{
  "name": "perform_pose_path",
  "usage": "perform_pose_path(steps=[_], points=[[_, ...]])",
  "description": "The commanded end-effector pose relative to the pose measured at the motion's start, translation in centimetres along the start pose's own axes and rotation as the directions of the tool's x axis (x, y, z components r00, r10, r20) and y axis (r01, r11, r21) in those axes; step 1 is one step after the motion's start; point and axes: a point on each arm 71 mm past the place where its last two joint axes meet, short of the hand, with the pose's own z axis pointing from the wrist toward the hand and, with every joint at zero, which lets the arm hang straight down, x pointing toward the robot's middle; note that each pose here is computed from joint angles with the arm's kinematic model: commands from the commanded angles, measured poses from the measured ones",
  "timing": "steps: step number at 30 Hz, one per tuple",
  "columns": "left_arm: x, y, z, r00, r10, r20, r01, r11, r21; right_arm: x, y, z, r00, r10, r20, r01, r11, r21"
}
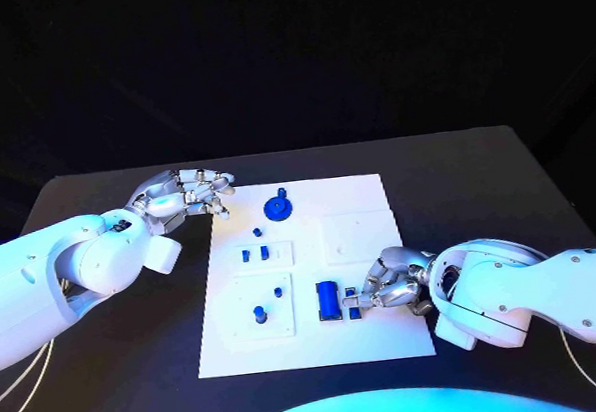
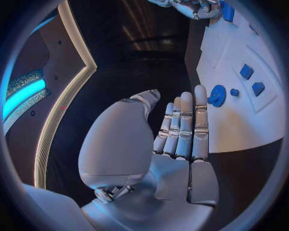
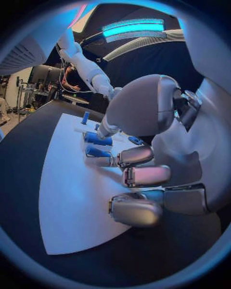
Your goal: Assemble the parts on the task board
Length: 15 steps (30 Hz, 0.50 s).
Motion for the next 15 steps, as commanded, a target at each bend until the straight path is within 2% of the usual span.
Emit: perform_pose_path(steps=[1, 10, 15], points=[[0.15, -0.07, 0.02, 1.000, -0.010, -0.015, 0.010, 1.000, 0.003, 0.32, 0.07, -0.11, 0.999, 0.015, -0.034, -0.015, 1.000, -0.012], [0.11, -0.06, 0.01, 1.000, -0.008, -0.014, 0.008, 1.000, 0.002, 0.58, -0.23, -0.29, 0.995, -0.020, -0.097, 0.018, 1.000, -0.017], [0.10, -0.06, 0.02, 1.000, -0.008, -0.013, 0.008, 1.000, 0.002, 0.73, -0.17, -0.37, 0.993, -0.027, -0.114, 0.024, 0.999, -0.024]])
